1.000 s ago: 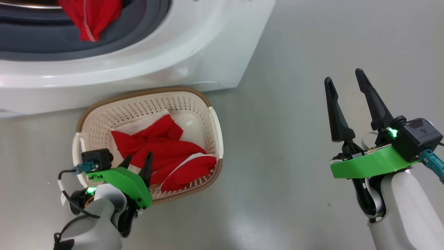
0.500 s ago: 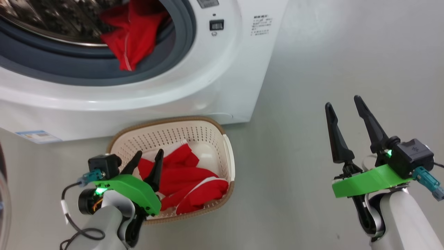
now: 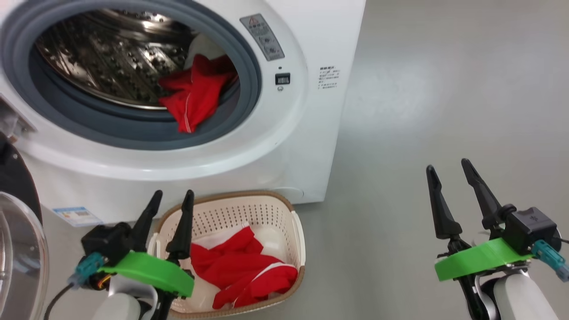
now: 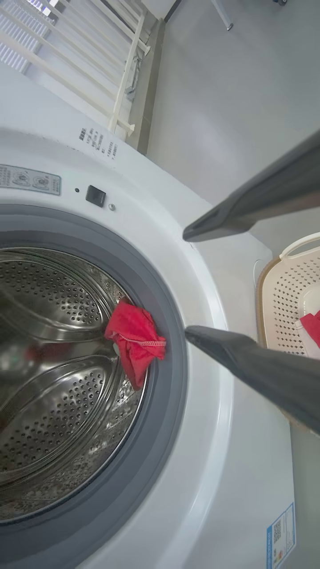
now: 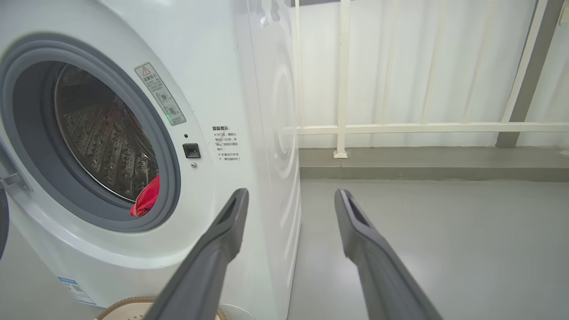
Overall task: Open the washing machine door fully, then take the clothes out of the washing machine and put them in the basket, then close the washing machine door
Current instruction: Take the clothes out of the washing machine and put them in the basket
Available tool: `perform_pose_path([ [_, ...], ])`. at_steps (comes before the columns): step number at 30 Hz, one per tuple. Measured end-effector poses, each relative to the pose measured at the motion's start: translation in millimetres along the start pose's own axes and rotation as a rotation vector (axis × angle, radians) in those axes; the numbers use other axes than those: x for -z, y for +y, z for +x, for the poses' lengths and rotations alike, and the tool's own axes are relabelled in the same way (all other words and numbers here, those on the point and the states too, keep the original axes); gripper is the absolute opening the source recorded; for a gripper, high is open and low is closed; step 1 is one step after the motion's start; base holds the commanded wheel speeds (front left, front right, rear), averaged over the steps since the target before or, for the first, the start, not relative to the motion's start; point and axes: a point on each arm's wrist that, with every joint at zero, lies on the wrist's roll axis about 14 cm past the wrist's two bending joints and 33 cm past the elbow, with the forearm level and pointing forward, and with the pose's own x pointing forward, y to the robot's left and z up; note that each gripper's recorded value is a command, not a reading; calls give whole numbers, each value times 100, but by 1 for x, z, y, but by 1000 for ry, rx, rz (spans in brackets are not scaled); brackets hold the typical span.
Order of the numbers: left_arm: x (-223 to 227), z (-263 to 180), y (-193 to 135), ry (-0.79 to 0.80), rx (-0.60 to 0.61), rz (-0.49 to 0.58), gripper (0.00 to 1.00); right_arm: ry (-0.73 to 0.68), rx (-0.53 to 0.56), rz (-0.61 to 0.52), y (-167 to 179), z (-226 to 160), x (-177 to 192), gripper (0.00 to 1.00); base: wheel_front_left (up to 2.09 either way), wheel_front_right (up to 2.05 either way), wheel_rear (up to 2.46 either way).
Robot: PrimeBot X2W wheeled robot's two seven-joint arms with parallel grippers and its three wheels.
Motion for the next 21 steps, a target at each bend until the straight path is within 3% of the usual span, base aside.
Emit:
perform_pose_path([
  [7, -31, -34, -5, -106, 2, 84, 100, -14, 45, -10, -12, -32, -10, 100, 0, 0, 0],
  [21, -61, -82, -5, -225, -32, 119, 100, -84, 104, -33, -29, -70, -34, 100, 0, 0, 0],
])
